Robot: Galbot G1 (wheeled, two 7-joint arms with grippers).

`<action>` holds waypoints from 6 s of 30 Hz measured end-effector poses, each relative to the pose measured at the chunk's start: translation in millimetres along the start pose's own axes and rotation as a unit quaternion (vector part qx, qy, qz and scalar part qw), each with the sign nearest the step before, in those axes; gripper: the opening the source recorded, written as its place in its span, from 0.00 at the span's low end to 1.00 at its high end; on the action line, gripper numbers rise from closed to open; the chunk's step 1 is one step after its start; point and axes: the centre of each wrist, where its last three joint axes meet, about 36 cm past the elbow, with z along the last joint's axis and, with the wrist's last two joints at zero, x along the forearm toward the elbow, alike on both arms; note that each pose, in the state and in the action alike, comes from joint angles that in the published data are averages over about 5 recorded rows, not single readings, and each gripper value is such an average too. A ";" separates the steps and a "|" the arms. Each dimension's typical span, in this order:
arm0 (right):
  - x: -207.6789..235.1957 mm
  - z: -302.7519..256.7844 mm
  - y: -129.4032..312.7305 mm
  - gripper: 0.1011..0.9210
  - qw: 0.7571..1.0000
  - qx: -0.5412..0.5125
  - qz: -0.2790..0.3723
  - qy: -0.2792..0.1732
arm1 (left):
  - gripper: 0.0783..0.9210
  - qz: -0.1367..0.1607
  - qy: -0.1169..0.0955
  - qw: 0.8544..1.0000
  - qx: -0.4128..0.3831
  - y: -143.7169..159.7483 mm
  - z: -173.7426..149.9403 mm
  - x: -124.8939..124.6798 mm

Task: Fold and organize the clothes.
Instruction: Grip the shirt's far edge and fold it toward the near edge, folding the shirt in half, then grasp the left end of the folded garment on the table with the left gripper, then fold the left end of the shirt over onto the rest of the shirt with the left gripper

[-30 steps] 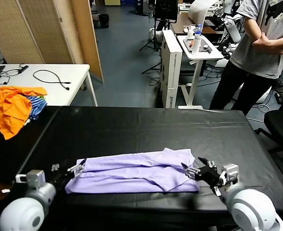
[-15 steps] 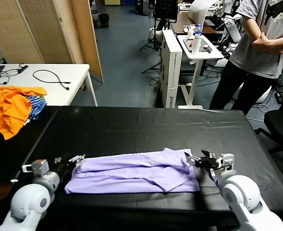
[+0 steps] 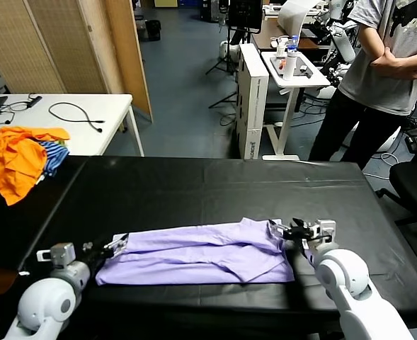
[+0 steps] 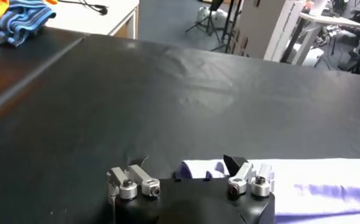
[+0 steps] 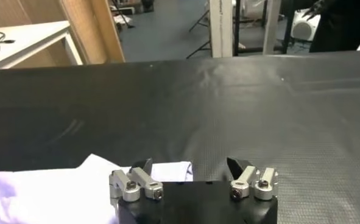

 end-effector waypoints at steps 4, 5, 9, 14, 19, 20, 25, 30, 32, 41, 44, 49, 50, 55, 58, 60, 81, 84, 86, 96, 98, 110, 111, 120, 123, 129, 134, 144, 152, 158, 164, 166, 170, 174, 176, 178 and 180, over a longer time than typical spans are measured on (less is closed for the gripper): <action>0.0 2.9 0.4 0.50 1.000 0.002 -0.002 0.002 | 0.77 0.001 0.002 1.000 -0.005 -0.2 0.3 0.0; 0.0 3.7 0.4 0.43 1.000 0.003 -0.002 0.002 | 0.71 0.001 0.002 1.000 -0.005 -0.3 0.4 -0.1; 0.4 7.7 1.5 0.15 1.000 0.009 0.001 -0.003 | 0.44 0.002 0.002 1.000 -0.008 -0.8 0.5 -0.3; 5.1 11.6 5.4 0.05 0.999 0.016 0.018 -0.024 | 0.12 0.004 -0.002 1.000 -0.019 -1.5 0.0 -3.8; 15.9 13.9 12.6 0.05 0.998 0.014 0.034 -0.045 | 0.08 0.012 -0.008 0.999 -0.032 -0.4 -3.4 -12.5; 17.8 14.5 14.2 0.05 0.998 0.014 0.033 -0.047 | 0.08 0.014 -0.009 0.999 -0.033 -0.2 -5.1 -14.9; 21.9 13.8 16.2 0.05 0.999 0.018 0.012 -0.044 | 0.08 0.023 -0.014 0.999 -0.037 0.3 -17.3 -28.3; 29.5 7.7 12.6 0.19 0.998 0.026 -0.003 -0.050 | 0.11 0.031 -0.026 0.998 -0.042 -3.0 -25.5 -35.1; 33.9 6.1 10.6 0.32 0.998 0.028 -0.004 -0.053 | 0.21 0.031 -0.034 0.998 -0.042 -3.7 -26.6 -34.9; 59.9 3.9 5.9 0.92 0.997 0.031 -0.010 -0.065 | 0.86 0.021 -0.055 0.998 -0.038 0.8 -30.0 -23.4; 71.7 5.0 5.9 0.97 0.997 0.033 -0.015 -0.068 | 0.96 0.020 -0.055 0.998 -0.030 1.7 -27.1 -16.2; 87.7 9.1 11.1 0.98 0.997 0.037 -0.026 -0.069 | 0.98 0.016 -0.056 0.998 -0.013 1.1 -17.2 -2.6; 89.9 9.8 12.2 0.98 0.997 0.037 -0.027 -0.069 | 0.98 0.016 -0.055 0.998 -0.008 1.1 -14.6 -1.2; 96.9 11.9 16.3 0.98 0.996 0.038 -0.032 -0.069 | 0.98 0.016 -0.050 0.999 0.015 3.2 -4.1 0.9; 98.8 12.1 18.3 0.98 0.996 0.039 -0.035 -0.068 | 0.98 0.014 -0.048 0.998 0.022 4.0 1.8 -0.2; 99.7 11.8 19.4 0.98 0.996 0.040 -0.037 -0.068 | 0.98 0.012 -0.048 0.998 0.025 4.1 5.2 -1.8; 101.4 10.9 21.4 0.98 0.996 0.039 -0.040 -0.068 | 0.79 0.008 -0.038 0.997 0.072 -2.4 35.3 -7.0; 101.0 11.0 21.5 0.98 0.996 0.039 -0.040 -0.069 | 0.60 0.009 -0.038 0.997 0.074 -3.6 36.6 -7.6; 100.4 11.3 21.5 0.98 0.996 0.039 -0.039 -0.069 | 0.48 0.010 -0.038 0.997 0.073 -5.1 36.9 -7.6; 97.5 13.3 23.8 0.98 0.996 0.035 -0.040 -0.069 | 0.12 0.006 -0.047 0.998 0.040 -10.1 32.7 -3.8; 97.5 13.8 24.0 0.98 0.996 0.034 -0.040 -0.069 | 0.12 0.000 -0.052 0.998 0.023 -8.8 30.4 -1.4; 99.3 17.1 30.3 0.98 0.996 0.027 -0.047 -0.068 | 0.12 -0.091 -0.102 0.979 -0.154 43.6 6.8 25.7; 99.6 17.4 30.7 0.98 0.996 0.027 -0.047 -0.068 | 0.12 -0.099 -0.105 0.976 -0.165 49.3 3.0 29.7; 108.0 17.3 22.6 0.98 0.994 0.031 -0.052 -0.090 | 0.12 -0.100 -0.114 0.978 -0.143 33.4 -10.0 54.4; 108.5 22.8 16.6 0.98 0.993 0.033 -0.051 -0.104 | 0.12 -0.067 -0.118 0.985 -0.107 4.3 -11.6 59.2; 110.2 45.9 12.5 0.98 0.991 0.040 -0.049 -0.117 | 0.12 0.011 -0.123 0.992 -0.033 -48.4 -15.8 60.5; 113.9 64.0 10.8 0.98 0.993 0.042 -0.032 -0.105 | 0.12 0.065 -0.128 0.990 -0.001 -79.7 -16.4 53.0; 116.6 75.0 11.4 0.98 0.995 0.038 -0.024 -0.092 | 0.12 0.125 -0.123 0.984 0.030 -134.5 -6.8 40.0; 114.4 78.9 14.7 0.98 0.995 0.035 -0.027 -0.087 | 0.12 0.145 -0.118 0.981 0.044 -161.5 2.2 33.5; 113.7 80.5 16.6 0.98 0.995 0.035 -0.028 -0.084 | 0.12 0.150 -0.117 0.980 0.051 -174.0 6.5 27.8; 114.6 80.1 18.3 0.98 0.995 0.035 -0.029 -0.085 | 0.12 0.154 -0.115 0.980 0.048 -184.4 15.7 21.4; 114.9 80.1 18.7 0.98 0.995 0.034 -0.029 -0.086 | 0.12 0.153 -0.114 0.981 0.046 -186.4 19.5 19.3; 114.9 80.4 20.0 0.98 0.995 0.032 -0.030 -0.086 | 0.12 0.150 -0.113 0.981 0.039 -189.3 26.3 15.3; 113.1 80.7 21.9 0.98 0.995 0.035 -0.034 -0.086 | 0.13 0.144 -0.111 0.983 0.030 -192.3 31.5 10.6; 111.8 80.0 22.6 0.98 0.995 0.039 -0.037 -0.085 | 0.15 0.144 -0.108 0.983 0.029 -194.3 33.5 9.6; 110.7 78.5 23.3 0.98 0.995 0.043 -0.040 -0.086 | 0.24 0.147 -0.106 0.983 0.032 -197.3 34.6 10.2; 109.8 76.4 23.7 0.98 0.994 0.048 -0.044 -0.087 | 0.39 0.151 -0.104 0.982 0.037 -201.1 35.4 12.0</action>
